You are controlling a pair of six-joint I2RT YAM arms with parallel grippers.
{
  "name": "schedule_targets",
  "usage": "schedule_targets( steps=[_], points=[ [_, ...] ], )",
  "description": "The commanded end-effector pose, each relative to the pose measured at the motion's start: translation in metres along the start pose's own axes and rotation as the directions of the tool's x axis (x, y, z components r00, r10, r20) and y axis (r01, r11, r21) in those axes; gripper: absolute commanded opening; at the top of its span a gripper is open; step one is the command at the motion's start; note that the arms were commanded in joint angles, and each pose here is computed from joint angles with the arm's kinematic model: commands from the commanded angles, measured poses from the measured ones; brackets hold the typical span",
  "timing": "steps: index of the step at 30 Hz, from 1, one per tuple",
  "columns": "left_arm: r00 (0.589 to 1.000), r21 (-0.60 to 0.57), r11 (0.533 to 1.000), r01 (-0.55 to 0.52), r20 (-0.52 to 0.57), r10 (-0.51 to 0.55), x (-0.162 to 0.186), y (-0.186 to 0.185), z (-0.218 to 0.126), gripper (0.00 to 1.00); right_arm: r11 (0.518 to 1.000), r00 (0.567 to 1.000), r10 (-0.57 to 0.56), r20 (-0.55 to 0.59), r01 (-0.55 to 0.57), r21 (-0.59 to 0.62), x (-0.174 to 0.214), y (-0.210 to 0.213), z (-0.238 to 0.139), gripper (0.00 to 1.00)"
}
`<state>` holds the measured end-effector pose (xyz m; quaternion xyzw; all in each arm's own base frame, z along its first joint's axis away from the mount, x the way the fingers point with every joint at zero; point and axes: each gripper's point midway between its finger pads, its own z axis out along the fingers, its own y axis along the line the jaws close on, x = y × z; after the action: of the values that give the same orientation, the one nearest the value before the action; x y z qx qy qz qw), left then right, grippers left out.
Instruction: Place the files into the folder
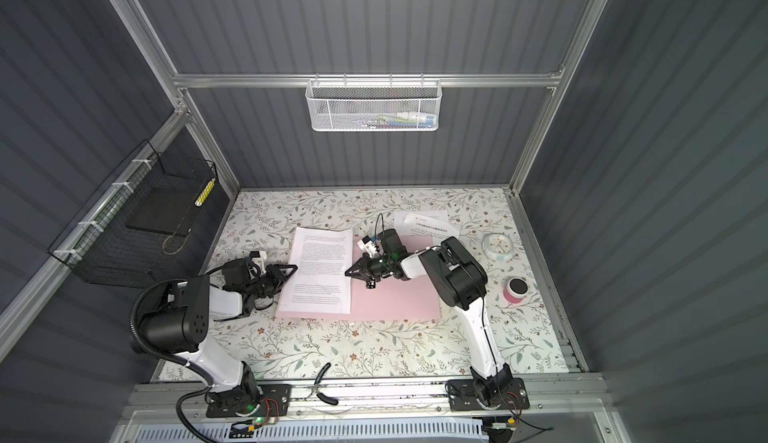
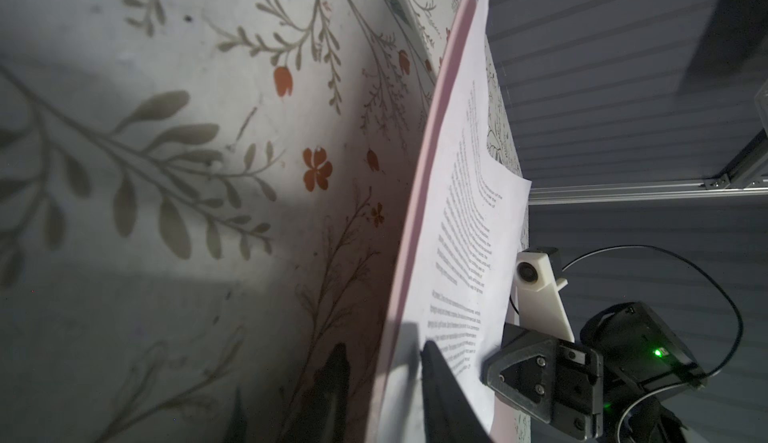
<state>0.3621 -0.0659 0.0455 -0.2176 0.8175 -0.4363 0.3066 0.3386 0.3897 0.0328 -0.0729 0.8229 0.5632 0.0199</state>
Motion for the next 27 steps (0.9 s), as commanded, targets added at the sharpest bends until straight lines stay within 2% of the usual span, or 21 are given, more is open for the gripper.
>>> schedule_targets(
  steps=[1, 11, 27],
  points=[
    [1.000, 0.030, 0.999, -0.026, -0.013, 0.027, 0.003, -0.010, -0.001, 0.38, 0.996, 0.997, 0.070, -0.038, -0.068, 0.062, 0.013, -0.023, 0.005, 0.00],
    [0.999, 0.029, 0.999, -0.028, -0.017, 0.028, 0.003, -0.009, 0.000, 0.40, 0.996, 0.997, 0.040, -0.066, -0.035, 0.087, 0.019, -0.015, 0.013, 0.00],
    [0.999, 0.029, 0.999, -0.031, -0.019, 0.032, 0.003, -0.010, -0.001, 0.42, 0.992, 0.999, -0.017, -0.032, 0.021, 0.121, 0.020, -0.002, -0.005, 0.00]
  ],
)
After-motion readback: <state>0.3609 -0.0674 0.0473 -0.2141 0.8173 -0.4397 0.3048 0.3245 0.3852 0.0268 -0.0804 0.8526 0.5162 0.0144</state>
